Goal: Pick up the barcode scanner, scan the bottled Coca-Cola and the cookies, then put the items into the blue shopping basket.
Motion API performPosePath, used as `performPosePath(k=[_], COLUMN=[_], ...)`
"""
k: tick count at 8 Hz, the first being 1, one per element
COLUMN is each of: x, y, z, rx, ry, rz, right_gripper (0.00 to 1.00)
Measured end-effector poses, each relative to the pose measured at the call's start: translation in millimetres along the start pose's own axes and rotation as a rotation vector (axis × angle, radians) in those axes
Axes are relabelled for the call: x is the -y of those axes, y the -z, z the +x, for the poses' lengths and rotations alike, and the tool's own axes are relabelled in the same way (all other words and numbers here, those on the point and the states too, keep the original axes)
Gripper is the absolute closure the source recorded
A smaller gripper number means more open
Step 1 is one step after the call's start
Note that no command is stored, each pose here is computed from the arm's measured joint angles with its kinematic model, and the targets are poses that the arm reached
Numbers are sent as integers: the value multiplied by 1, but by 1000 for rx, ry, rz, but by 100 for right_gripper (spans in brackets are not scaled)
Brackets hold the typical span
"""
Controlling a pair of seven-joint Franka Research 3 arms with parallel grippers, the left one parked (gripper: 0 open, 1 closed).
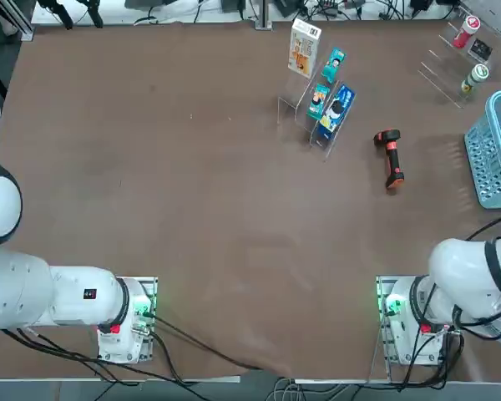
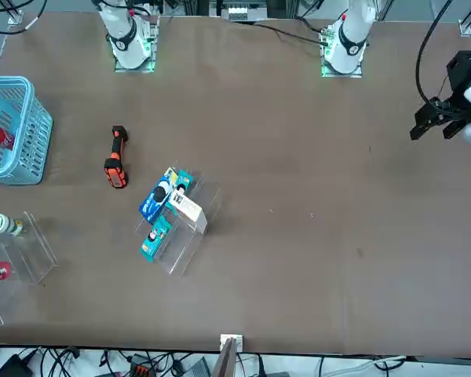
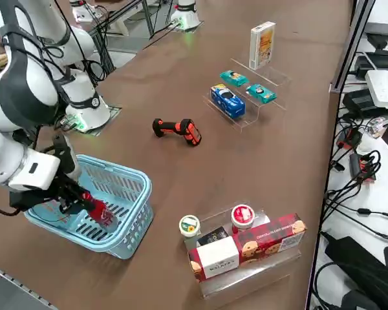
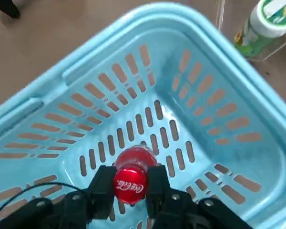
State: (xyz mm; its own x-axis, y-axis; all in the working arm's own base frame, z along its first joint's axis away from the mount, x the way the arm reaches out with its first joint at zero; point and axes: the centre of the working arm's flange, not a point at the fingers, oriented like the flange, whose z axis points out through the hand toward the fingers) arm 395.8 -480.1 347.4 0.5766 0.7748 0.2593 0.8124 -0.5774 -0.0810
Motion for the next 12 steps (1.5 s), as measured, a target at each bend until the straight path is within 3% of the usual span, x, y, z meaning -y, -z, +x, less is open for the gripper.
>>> performPosePath(k=[3, 5, 7, 8, 10, 12], x=[-3, -4, -6, -8, -14, -21], y=[-5, -5, -3, 1, 24, 66], z=[-3, -2, 1, 4, 29, 84], rx=[0, -3, -7, -9, -28, -33], ry=[-1, -1, 3, 0, -5, 7], rz=[-2, -6, -12, -18, -3, 0], right_gripper=[61, 44, 8, 0, 0, 0])
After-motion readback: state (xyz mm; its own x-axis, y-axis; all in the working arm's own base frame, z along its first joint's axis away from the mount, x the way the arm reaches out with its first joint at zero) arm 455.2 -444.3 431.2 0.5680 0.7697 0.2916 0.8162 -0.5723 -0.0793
